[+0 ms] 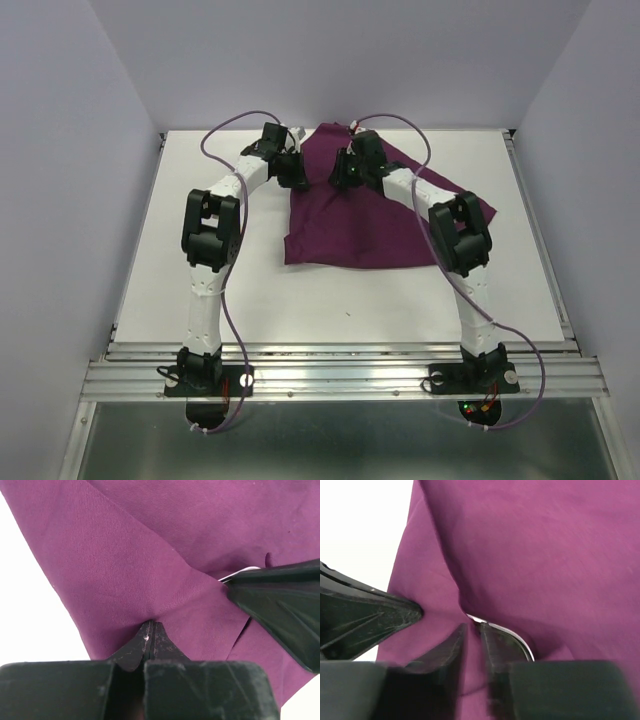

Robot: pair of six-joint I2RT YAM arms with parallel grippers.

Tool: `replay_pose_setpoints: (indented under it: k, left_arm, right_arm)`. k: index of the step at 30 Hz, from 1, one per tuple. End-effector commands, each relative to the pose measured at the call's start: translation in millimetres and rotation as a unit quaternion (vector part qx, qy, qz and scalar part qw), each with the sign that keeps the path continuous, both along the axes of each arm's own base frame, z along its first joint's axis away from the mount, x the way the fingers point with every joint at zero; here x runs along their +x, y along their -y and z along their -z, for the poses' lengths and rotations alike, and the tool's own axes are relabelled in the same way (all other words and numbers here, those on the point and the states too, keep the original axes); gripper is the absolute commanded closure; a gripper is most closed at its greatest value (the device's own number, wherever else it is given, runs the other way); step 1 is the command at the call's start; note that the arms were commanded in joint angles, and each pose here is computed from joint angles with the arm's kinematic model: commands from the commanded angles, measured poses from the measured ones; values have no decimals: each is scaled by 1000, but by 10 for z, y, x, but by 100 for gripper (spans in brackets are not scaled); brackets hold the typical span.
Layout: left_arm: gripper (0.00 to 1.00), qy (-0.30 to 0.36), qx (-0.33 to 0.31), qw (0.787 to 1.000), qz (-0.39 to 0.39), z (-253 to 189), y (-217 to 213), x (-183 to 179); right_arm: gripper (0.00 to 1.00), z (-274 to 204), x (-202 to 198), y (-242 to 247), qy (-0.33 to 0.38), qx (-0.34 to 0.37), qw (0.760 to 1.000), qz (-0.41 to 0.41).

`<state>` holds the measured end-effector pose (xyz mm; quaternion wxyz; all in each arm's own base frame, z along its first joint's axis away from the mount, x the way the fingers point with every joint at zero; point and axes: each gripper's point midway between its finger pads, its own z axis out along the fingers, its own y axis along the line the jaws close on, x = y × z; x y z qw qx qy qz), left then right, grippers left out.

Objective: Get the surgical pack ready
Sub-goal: Pack the surgical kit at the center of the board.

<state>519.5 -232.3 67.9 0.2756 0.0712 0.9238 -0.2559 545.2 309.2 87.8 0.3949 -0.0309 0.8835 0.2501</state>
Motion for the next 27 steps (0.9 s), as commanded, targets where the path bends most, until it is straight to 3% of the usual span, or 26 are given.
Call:
replay_pose_setpoints:
  k: [1,4,8,16,20,27]
  left_arm:
    - [100,24,-9,1000,11,-144,33,85]
    - [100,27,-12,999,13,-172,52,89]
    - [100,26,-15,999,15,-173,69,82]
    - [100,24,-16,999,18,-167,89,61]
    - [100,27,-17,999,20,-190,100,60]
    - [100,26,-19,999,21,-186,107,58]
  right_arm:
    - [56,-785,69,113,83,16,996,36]
    - [53,-894,16,188,93,11,995,45]
    - [55,-887,-82,231,88,8,995,42]
    - [57,-463,-90,602,2,14,996,91]
    - [48,-180,-88,624,-48,28,996,76]
    - [35,-41,-31,614,-73,68,994,34]
